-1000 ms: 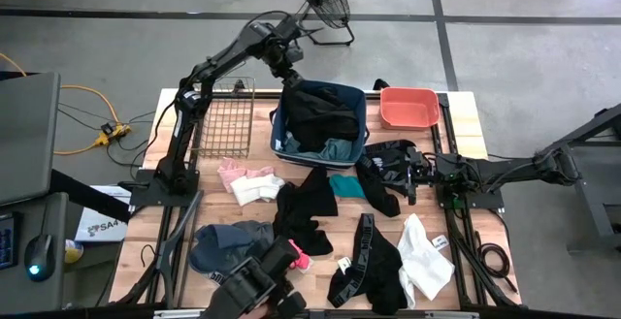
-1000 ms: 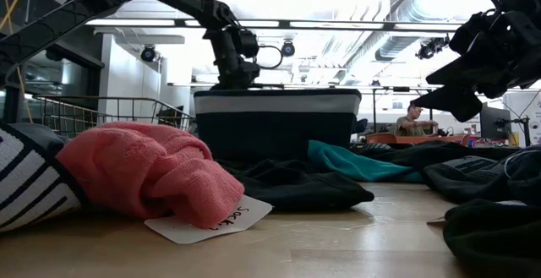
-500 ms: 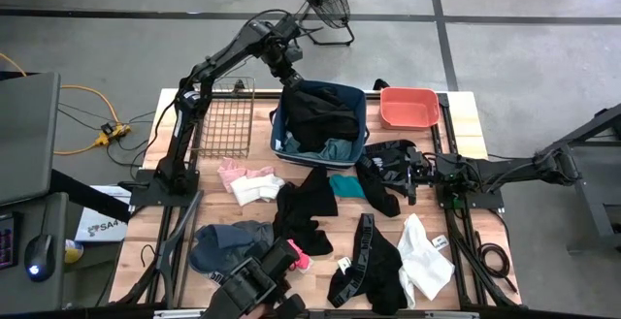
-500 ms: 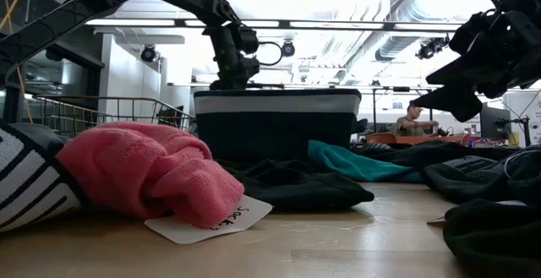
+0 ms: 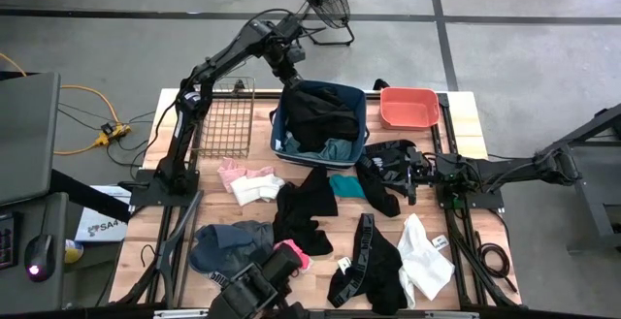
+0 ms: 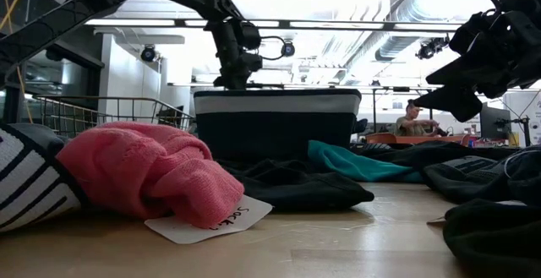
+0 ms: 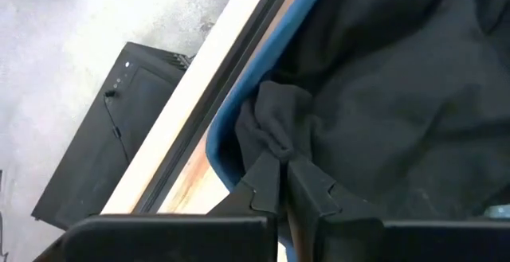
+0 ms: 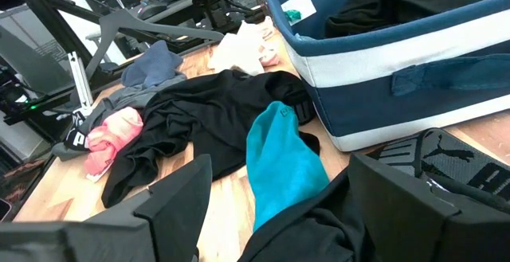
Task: Pick & Place Cloths
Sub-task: Put black shirt into the blue laundry organizer
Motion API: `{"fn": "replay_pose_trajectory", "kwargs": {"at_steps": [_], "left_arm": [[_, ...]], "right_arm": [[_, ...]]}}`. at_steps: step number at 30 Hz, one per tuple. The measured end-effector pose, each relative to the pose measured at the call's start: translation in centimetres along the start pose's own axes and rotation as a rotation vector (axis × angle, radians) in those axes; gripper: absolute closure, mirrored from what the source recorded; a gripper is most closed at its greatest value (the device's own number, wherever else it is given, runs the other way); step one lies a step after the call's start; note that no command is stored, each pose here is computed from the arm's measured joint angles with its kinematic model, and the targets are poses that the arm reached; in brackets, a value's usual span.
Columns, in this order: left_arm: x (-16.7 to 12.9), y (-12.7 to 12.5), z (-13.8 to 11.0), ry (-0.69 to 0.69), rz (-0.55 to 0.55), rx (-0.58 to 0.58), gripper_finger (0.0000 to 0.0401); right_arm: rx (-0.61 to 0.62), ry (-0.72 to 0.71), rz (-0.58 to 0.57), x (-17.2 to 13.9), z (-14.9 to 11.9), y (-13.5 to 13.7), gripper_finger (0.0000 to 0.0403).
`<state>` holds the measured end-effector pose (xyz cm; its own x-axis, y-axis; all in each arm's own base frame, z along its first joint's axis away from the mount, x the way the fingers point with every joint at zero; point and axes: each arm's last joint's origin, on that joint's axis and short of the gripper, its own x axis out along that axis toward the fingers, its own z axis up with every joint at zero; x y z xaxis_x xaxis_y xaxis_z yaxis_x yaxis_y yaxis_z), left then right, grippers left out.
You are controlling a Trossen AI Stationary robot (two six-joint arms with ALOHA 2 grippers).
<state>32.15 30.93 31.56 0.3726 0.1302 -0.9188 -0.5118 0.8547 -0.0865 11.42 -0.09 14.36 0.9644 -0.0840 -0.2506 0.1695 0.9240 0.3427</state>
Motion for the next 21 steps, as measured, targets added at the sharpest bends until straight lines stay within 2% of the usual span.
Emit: {"fn": "replay_pose_trajectory", "kwargs": {"at_steps": [2,5,7,9,16,21], "left_arm": [[-0.2,-0.5,0.1,-0.006,-0.014,0.010,0.0397],[-0.1,-1.8,0.0,0.015,-0.121,0.038,0.0398],[0.1,-3.2,0.0,0.024,-0.195,0.079,0.0399],[0.6,-4.9,0.0,0.034,-0.224,0.125,0.0399],[2.8,-10.4,0.3,0.038,-0.183,0.250,0.0400],[5.3,-12.4,-0.1,0.031,-0.168,0.289,0.0400]], "right_arm": [[0.000,0.000,0.000,0.0,0.0,0.0,0.0116],[0.000,0.000,0.000,0.0,0.0,0.0,0.0116],[0.000,0.000,0.000,0.0,0.0,0.0,0.0116],[0.000,0.000,0.000,0.0,0.0,0.0,0.0116],[0.000,0.000,0.000,0.0,0.0,0.0,0.0116],[0.000,0.000,0.000,0.0,0.0,0.0,0.0116]]}}
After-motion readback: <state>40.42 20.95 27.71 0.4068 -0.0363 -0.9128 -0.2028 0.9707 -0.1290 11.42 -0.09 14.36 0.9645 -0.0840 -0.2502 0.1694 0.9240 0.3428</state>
